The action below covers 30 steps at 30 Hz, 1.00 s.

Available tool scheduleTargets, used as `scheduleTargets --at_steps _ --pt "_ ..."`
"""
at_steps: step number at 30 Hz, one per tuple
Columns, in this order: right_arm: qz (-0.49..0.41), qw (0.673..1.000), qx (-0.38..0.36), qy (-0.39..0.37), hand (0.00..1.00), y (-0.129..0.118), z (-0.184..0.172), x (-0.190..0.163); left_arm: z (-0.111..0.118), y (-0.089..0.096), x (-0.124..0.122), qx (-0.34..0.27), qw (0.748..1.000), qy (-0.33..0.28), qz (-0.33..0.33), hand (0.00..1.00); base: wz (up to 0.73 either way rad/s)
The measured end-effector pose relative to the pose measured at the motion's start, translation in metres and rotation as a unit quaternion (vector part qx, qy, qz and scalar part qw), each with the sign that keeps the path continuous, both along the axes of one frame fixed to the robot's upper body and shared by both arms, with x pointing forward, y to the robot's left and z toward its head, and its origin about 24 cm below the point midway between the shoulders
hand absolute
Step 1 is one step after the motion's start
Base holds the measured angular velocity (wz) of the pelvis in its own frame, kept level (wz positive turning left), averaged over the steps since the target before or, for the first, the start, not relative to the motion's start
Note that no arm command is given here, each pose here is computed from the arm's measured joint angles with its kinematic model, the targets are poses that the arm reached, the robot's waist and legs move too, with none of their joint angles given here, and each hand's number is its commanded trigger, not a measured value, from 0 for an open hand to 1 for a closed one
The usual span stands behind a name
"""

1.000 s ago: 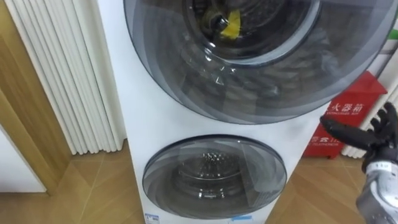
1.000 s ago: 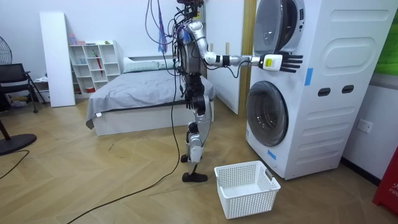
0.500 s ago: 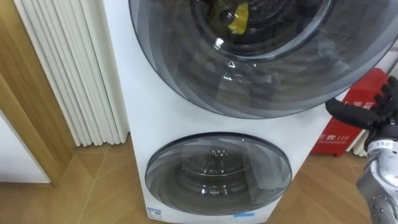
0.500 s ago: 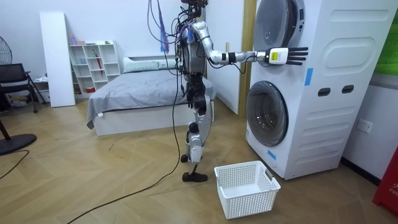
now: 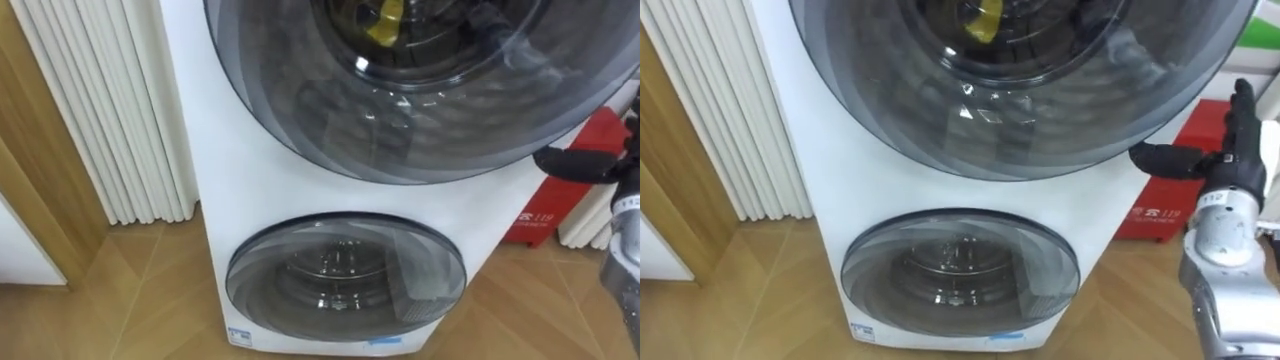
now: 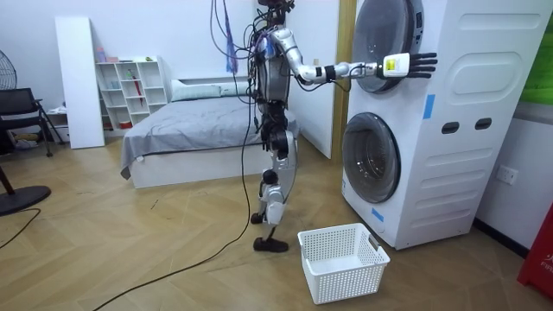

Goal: Pick clothes from washing machine

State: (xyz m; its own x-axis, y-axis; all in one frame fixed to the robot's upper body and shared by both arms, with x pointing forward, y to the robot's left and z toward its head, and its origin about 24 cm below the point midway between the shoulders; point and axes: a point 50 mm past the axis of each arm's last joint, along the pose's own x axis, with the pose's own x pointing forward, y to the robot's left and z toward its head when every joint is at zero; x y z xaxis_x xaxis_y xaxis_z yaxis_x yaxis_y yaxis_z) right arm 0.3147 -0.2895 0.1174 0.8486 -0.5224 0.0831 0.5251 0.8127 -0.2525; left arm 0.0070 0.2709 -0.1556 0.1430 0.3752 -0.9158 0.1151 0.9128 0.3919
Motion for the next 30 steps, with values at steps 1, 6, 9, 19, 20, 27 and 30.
scheduleTargets --at_steps 1,6,9,19,20,27,30 --pt "0.019 1.000 -0.005 -0.018 0.00 0.008 0.011 0.005 0.002 0.006 -0.008 0.011 1.000 0.009 0.003 0.00 -0.45" --pt "0.023 0.999 -0.032 -0.024 0.00 0.014 0.019 0.006 0.000 0.001 -0.005 0.010 1.000 0.010 -0.008 0.00 0.22" --pt "0.021 0.999 -0.028 -0.020 0.00 0.011 0.019 0.005 -0.002 -0.005 -0.007 0.004 1.000 0.022 -0.013 0.00 0.05" --pt "0.028 0.997 -0.067 -0.037 0.00 0.015 0.030 0.002 -0.001 -0.003 -0.005 0.000 1.000 0.011 0.000 0.00 0.00" --pt "0.030 0.997 -0.068 -0.038 0.00 0.015 0.030 0.001 -0.001 -0.003 -0.004 0.000 1.000 0.010 0.000 0.00 -0.03" --pt "0.047 0.994 -0.079 -0.055 0.00 0.021 0.029 -0.021 0.000 0.000 -0.001 0.005 1.000 -0.008 0.002 0.00 -0.01" --pt "0.053 0.994 -0.081 -0.058 0.00 0.022 0.030 -0.023 0.001 0.002 0.000 0.007 1.000 -0.012 0.000 0.00 -0.06"
